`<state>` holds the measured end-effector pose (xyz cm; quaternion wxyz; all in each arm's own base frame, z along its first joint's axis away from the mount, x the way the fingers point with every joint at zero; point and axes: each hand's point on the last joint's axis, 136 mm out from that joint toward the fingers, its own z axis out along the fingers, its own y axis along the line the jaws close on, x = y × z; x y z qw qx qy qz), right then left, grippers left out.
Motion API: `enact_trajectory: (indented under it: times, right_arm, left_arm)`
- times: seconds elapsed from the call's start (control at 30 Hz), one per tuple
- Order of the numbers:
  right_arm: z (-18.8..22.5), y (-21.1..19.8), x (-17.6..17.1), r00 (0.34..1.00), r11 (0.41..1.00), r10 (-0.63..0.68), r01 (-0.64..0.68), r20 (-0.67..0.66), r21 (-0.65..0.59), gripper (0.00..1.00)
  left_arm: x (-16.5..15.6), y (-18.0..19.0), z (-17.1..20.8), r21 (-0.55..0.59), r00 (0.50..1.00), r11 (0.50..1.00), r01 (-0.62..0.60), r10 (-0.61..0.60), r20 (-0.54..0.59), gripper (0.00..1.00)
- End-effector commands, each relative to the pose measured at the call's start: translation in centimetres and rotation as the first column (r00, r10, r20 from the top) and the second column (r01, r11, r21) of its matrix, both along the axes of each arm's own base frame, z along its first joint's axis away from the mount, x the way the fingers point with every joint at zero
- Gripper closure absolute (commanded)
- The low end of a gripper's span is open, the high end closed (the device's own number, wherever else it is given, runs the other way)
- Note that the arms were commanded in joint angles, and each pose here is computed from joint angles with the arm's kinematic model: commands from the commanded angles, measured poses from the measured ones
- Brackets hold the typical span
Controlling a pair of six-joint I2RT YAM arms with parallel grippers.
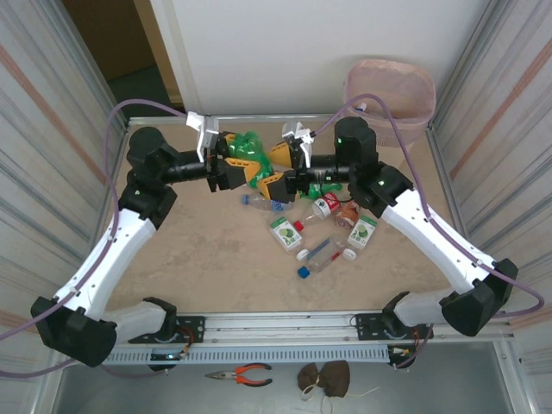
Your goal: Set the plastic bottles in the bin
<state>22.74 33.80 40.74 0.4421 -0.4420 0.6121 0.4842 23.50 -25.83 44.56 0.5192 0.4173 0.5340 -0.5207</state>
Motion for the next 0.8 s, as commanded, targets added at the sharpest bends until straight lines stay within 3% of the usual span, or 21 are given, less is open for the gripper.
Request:
enact_trajectory:
  times: [0.0, 0.33, 0.57, 0.77]
  right_arm:
    - [1.1, 0.7, -1.4, 0.996, 0.997, 0.065, -0.067, 0.063, 0.029, 0.18]
    - [2.6, 1.0, -2.5, 0.991, 0.996, 0.067, -0.072, 0.119, 0.044, 0.29]
    - [2.5, 0.8, -2.3, 0.991, 0.998, 0.043, -0.048, 0.129, 0.033, 0.41]
    - [2.5, 0.7, -2.1, 0.991, 0.999, 0.026, -0.031, 0.132, 0.029, 0.45]
  left_arm:
    - [-2.7, 0.0, 2.1, -0.003, 0.99, 0.998, 0.061, -0.06, 0.127, 0.51]
    - [-2.9, -0.3, 2.1, 0.008, 0.989, 0.997, 0.073, -0.074, 0.128, 0.5]
    - [-2.7, -0.4, 2.1, 0.009, 0.99, 0.997, 0.075, -0.076, 0.123, 0.48]
    - [-2.7, -0.3, 2.2, 0.005, 0.99, 0.998, 0.061, -0.061, 0.124, 0.38]
